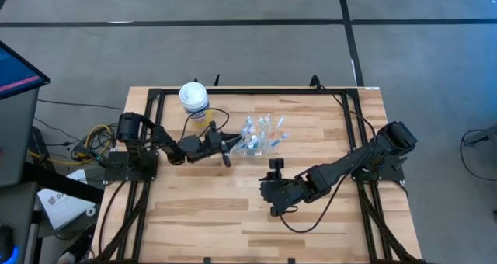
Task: Pick & Place toothbrushing station
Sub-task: Put the blue toothbrush into the transparent organizer, then return to Home Position
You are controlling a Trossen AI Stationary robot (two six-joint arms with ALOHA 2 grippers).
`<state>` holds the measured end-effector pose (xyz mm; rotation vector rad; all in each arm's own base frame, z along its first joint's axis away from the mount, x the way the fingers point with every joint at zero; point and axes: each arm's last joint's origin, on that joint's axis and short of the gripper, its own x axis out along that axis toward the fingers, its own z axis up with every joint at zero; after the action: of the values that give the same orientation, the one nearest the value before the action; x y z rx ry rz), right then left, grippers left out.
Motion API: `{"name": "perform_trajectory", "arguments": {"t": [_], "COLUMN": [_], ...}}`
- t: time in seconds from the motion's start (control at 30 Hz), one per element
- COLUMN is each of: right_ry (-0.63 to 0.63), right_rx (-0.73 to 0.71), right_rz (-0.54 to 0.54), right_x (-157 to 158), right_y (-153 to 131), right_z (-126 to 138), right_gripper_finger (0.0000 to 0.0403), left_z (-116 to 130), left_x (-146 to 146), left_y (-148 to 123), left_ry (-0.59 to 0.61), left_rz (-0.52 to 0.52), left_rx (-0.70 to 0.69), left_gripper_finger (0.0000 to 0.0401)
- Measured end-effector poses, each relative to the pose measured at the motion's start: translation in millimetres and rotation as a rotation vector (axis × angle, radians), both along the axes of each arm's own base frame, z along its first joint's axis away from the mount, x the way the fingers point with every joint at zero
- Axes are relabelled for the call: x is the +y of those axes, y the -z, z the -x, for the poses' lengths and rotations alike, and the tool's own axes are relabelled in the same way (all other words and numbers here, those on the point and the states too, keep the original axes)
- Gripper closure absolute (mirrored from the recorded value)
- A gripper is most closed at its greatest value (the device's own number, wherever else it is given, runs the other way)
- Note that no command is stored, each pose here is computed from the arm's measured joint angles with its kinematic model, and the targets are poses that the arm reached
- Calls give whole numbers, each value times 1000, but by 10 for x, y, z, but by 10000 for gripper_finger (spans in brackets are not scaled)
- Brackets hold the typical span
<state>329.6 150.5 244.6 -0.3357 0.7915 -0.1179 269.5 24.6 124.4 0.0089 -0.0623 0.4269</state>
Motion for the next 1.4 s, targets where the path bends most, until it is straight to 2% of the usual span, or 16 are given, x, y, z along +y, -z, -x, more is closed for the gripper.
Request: {"name": "perform_trajectory", "arguments": {"t": [0.23,0.47,0.67,0.8,0.93,1.1,1.27,1.4], "right_ry": [-1,0,5,38,96,149,249,267], "right_rx": [1,-1,2,-24,-47,18,1,-31], "right_rz": [0,-2,-3,21,94,112,211,234], "right_x": [1,4,2,-7,-38,-73,-62,-13], "right_y": [0,0,2,-8,-12,40,13,-162], "right_z": [1,1,4,-2,6,82,231,461], "right_gripper_finger": [281,281,281,281,283,294,309,318], "left_z": [6,63,297,492,620,793,1052,1083], "left_x": [0,-9,-62,-173,-374,-563,-581,-604], "left_y": [-62,-179,-220,-262,-305,-352,-333,-331], "left_ry": [1,9,37,111,214,310,296,282], "left_rz": [1,8,98,162,118,47,55,70], "left_rx": [-28,-73,-113,-151,-147,-149,-162,-126], "left_gripper_finger": [309,289,289,290,290,290,290,290]}}
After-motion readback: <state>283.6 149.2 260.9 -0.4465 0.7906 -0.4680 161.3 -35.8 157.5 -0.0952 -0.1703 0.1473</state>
